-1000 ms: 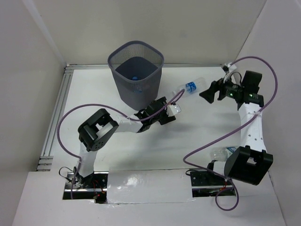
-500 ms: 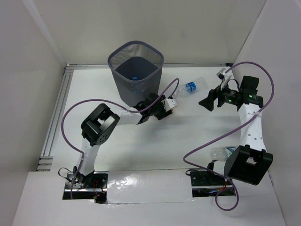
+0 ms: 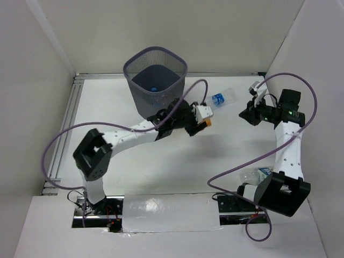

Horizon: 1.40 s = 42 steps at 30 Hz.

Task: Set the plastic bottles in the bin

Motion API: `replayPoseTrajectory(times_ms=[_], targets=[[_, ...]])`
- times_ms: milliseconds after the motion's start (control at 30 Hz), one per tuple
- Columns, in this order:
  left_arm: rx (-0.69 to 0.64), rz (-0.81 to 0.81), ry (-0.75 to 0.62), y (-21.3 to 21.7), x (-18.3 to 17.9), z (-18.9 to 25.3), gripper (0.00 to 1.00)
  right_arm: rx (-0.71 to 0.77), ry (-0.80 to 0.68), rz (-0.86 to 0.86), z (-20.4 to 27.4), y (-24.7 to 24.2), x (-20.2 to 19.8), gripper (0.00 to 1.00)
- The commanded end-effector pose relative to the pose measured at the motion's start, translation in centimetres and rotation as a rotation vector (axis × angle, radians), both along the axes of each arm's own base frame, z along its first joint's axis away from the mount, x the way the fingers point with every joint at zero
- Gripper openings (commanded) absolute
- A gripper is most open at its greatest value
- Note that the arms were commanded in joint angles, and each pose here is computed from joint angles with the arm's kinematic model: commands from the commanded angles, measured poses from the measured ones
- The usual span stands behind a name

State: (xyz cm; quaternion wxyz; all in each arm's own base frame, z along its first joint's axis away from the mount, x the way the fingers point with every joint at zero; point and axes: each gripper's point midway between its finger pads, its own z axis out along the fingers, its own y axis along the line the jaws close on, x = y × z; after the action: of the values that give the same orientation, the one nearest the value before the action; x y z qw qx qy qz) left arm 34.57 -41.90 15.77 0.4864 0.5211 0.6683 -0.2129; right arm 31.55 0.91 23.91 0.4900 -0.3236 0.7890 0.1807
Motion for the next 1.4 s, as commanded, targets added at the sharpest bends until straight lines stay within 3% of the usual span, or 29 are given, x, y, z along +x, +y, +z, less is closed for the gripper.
replayPoseTrajectory(times_ms=[0, 167, 267, 300, 333, 367, 433, 533, 600, 633, 667, 733, 800, 967, 1067, 1100, 1200, 1233, 1367], targets=[[-0.331, 0.015, -0.194, -0.2, -0.3, 18.6, 0.0, -0.089, -0.012, -0.054, -0.2, -1.5, -0.6, 0.11], [-0.555, 0.14, -0.268, 4.1, 0.8, 28.5, 0.0, -0.121, -0.006, -0.092, -1.3, -2.4, -0.7, 0.16], [-0.657, 0.352, -0.343, 8.7, 3.9, 31.4, 0.0, -0.143, 0.015, -0.103, -2.3, -2.8, -0.9, 0.33], [-0.663, 0.424, -0.362, 10.2, 5.1, 31.4, 0.0, -0.143, 0.015, -0.103, -2.3, -2.8, -0.9, 0.39], [-0.664, 0.574, -0.369, 13.0, 7.7, 30.4, 0.0, -0.16, 0.002, -0.091, -2.3, -2.8, -0.8, 0.56], [-0.664, 0.651, -0.384, 14.5, 9.0, 30.1, 0.0, -0.173, 0.007, -0.091, -2.7, -3.0, -0.9, 0.66], [-0.653, 0.824, -0.4, 18.3, 12.0, 28.8, 0.01, -0.223, -0.004, -0.038, -3.2, -3.0, -1.4, 0.81], [-0.55, 0.916, -0.361, 19.7, 15.5, 24.9, 0.03, -0.326, -0.036, 0.086, -3.3, -2.9, -2.6, 0.9], [-0.529, 0.965, -0.361, 20.5, 16.8, 24.7, 0.19, -0.362, -0.033, 0.154, -3.7, -2.6, -3.6, 0.94], [-0.498, 1.016, -0.355, 21.4, 17.9, 23.3, 0.49, -0.429, -0.056, 0.206, -4.0, -2.9, -3.8, 0.94], [-0.502, 1.034, -0.345, 22.1, 18.3, 23.4, 0.62, -0.461, -0.066, 0.236, -3.9, -3.0, -4.0, 0.96], [-0.498, 1.055, -0.322, 22.7, 18.8, 23.1, 1.0, -0.509, -0.021, 0.294, -4.9, -3.2, -5.5, 0.96], [-0.515, 1.03, -0.302, 22.6, 18.6, 23.9, 1.0, -0.554, 0.032, 0.413, -6.5, -3.2, -7.5, 0.96], [-0.546, 0.808, -0.259, 18.6, 13.9, 27.9, 1.0, -0.733, 0.136, 0.517, -9.3, -5.6, -10.4, 0.96], [-0.555, 0.541, -0.206, 13.3, 7.7, 29.0, 1.0, -0.802, 0.171, 0.568, -10.4, -6.5, -11.4, 0.96], [-0.511, 0.469, -0.148, 11.6, 6.0, 26.0, 1.0, -0.809, 0.213, 0.579, -11.2, -6.9, -11.9, 0.96], [-0.501, 0.33, -0.073, 8.1, 0.1, 23.4, 1.0, -0.806, 0.251, 0.592, -11.8, -7.3, -12.0, 0.96], [-0.447, 0.282, 0.02, 5.9, -3.2, 18.4, 1.0, -0.813, 0.257, 0.593, -11.8, -7.4, -12.1, 0.95], [-0.381, 0.247, 0.104, 4.2, -7.0, 14.1, 1.0, -0.873, 0.318, 0.61, -12.7, -8.3, -13.8, 0.95]])
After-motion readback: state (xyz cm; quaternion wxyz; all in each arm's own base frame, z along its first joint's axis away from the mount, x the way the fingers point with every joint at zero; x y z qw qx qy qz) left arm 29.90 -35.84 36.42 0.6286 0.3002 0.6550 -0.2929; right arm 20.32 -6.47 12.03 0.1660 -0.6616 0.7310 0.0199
